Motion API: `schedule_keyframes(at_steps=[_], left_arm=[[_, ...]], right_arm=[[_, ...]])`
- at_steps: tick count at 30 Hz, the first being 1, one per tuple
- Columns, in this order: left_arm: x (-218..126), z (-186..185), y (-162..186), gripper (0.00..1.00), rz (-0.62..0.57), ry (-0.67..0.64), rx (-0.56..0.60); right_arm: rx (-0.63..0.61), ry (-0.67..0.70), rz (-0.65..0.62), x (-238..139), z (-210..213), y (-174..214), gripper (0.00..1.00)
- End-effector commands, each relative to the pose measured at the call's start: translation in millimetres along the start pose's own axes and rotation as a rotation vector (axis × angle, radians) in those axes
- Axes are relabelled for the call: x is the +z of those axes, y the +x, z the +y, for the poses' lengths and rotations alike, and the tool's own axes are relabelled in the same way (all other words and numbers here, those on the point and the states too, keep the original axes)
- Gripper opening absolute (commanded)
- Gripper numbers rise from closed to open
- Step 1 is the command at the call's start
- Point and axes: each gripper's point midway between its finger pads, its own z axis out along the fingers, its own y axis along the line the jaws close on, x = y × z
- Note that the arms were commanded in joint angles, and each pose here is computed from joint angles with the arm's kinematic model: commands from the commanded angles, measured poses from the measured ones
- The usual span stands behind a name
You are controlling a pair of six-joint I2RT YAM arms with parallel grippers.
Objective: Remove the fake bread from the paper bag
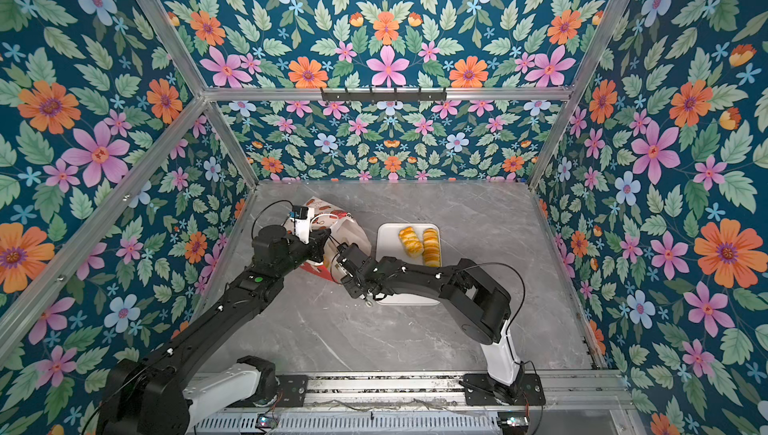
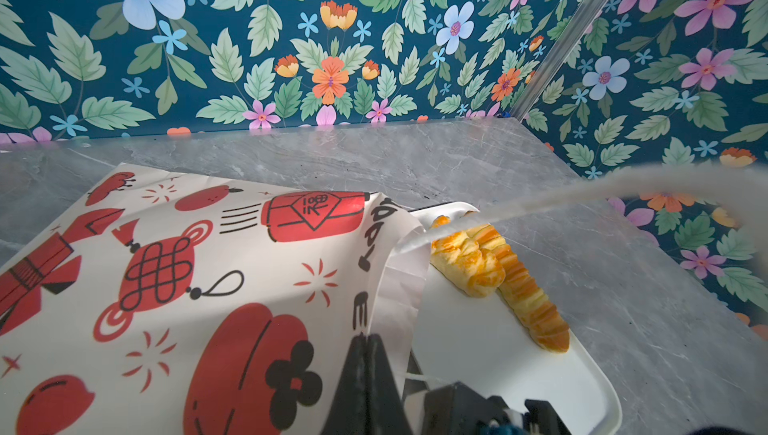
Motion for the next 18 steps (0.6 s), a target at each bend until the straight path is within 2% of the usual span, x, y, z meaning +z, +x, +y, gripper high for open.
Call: schedule_keyframes(at_steps=[1,7,18], left_arm=[[-0.5,-2.8,-7.1,0.00,-0.024,0.014,0.016],[0.4,-1.0,-1.5,0.00,0.019,0.003,0.032],[6.8,-8.8,32.5,0.00,0.107,0.049,-0.014]], right_arm=[[0.059,-0.053,-0.034,-3.4,2.9,-7.8,0.66],[0.176,-0.197,-0.046,-8.0,-3.5,-0.7,0.68],[0.184,-0.269,-0.017,1.7,6.9,9.7,0.68]])
